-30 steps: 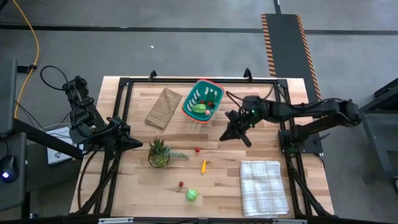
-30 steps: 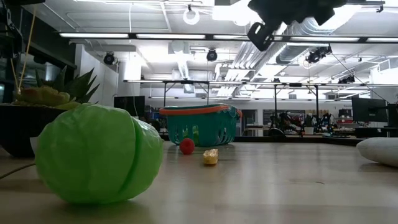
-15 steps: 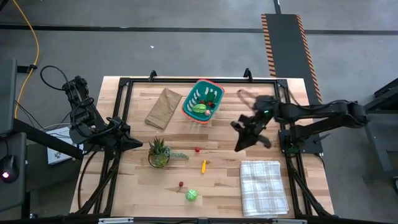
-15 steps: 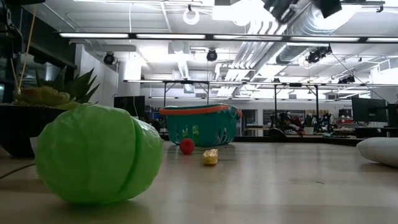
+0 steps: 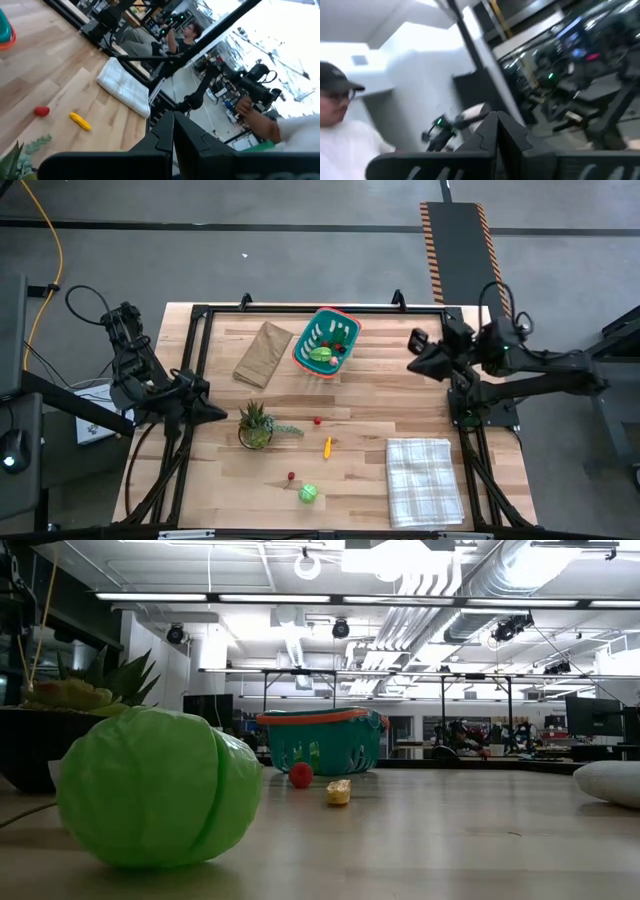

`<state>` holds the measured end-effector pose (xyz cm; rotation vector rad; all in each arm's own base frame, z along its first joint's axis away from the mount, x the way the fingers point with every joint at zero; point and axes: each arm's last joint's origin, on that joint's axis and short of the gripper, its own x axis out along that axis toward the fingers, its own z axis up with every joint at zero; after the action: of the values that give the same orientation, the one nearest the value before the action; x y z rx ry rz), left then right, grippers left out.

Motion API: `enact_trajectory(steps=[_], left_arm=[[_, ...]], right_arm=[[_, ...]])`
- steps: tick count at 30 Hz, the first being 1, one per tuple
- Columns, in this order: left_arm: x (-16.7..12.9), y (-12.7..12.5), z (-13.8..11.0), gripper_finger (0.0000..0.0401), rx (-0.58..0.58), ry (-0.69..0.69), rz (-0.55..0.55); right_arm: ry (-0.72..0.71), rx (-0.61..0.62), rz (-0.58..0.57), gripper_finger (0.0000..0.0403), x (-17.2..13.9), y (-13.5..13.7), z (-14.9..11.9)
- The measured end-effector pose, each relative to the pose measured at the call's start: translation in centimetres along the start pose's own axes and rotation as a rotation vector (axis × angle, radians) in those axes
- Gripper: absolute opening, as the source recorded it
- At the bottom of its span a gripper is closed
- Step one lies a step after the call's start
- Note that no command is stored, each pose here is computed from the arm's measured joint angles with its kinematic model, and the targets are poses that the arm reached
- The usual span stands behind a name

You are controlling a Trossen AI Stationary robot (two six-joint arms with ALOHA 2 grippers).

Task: Pick and placing Produce into tupperware
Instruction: Put the red cherry in the green basket

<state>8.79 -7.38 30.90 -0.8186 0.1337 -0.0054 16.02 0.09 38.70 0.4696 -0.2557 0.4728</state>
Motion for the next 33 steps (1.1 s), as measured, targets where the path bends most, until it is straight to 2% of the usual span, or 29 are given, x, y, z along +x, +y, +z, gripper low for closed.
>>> enact_trajectory(steps=[10, 15, 21, 25, 29, 33], left_arm=[[0.0, 0.0, 0.0, 0.0001, 0.004, -0.005, 0.005], [0.1, 0.2, 0.2, 0.0001, 0.009, -0.110, 0.086], [0.1, 0.1, 0.6, 0.0001, 0.013, -0.220, 0.159], [-0.7, -1.8, 2.9, 0.0001, 0.137, -0.200, 0.090], [-1.9, -4.8, 6.5, 0.0001, 0.262, -0.217, -0.003], [-2.6, -8.3, 9.8, 0.0001, 0.430, -0.220, 0.006]], right_arm=[[-0.108, 0.003, -0.119, 0.0000, -0.6, 0.2, 0.6], [-0.131, 0.009, -0.170, 0.0000, -0.5, 0.0, 0.6], [-0.097, 0.035, -0.155, 0.0000, -0.1, 0.2, 0.0], [0.000, 0.058, -0.185, 0.0000, 0.0, 0.1, -1.0], [0.100, 0.064, -0.212, 0.0000, 0.0, 0.0, -2.1], [0.162, 0.054, -0.236, 0.0000, -0.3, -0.1, -2.7]])
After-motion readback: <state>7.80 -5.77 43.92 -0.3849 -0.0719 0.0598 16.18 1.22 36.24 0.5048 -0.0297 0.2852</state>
